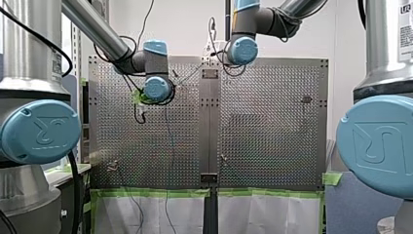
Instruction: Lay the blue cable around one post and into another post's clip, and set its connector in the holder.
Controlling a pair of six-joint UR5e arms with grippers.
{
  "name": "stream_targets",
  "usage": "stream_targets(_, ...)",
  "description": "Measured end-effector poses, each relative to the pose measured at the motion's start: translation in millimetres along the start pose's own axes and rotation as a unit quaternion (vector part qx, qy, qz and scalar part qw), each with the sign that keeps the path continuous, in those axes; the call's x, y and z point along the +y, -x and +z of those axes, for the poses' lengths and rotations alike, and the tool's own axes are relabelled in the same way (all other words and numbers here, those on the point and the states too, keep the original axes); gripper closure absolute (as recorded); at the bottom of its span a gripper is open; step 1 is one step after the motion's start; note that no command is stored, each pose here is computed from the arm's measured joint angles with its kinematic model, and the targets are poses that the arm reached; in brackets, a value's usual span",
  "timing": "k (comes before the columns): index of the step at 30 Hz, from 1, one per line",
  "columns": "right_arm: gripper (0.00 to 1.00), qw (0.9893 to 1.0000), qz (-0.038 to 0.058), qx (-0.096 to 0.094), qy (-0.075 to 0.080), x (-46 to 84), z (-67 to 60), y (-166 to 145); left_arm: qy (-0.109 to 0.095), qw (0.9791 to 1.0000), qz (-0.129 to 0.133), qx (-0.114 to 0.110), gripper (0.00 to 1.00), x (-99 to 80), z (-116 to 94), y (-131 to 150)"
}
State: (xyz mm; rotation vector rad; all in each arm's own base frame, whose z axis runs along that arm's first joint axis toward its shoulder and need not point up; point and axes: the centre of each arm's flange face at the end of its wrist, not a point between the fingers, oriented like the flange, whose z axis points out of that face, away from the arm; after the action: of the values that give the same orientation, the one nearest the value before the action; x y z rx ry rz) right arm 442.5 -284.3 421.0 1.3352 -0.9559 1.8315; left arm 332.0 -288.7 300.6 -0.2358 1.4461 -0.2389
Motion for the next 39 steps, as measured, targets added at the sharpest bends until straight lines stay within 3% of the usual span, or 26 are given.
stream_targets(4,1.00,1.0000,0.0009,0.004,0.000,-2.6,4.9,-17,-0.007,0.9997,-0.019,-0.010,0.00,-2.9,7,23)
stream_targets(10,1.00,1.0000,-0.0025,-0.001,0.002,-4.7,14.4,-28,-0.002,0.9987,-0.035,-0.036,0.00,-2.7,21,65)
stream_targets(19,1.00,0.9998,-0.0099,-0.020,-0.003,-8.7,29.3,-33,-0.007,0.9971,-0.036,-0.067,0.00,1.0,39,120)
stream_targets(27,1.00,0.9993,-0.0128,-0.033,-0.007,-11.5,41.9,-29,0.006,0.9981,-0.010,-0.060,0.00,12.1,69,134)
stream_targets(33,1.00,0.9985,-0.0163,-0.051,-0.012,-13.3,61.5,-16,0.031,0.9982,0.011,-0.050,0.00,23.5,94,142)
stream_targets(39,1.00,0.9979,-0.0197,-0.062,-0.003,-6.2,82.0,-8,0.040,0.9983,0.029,-0.031,0.00,23.6,112,142)
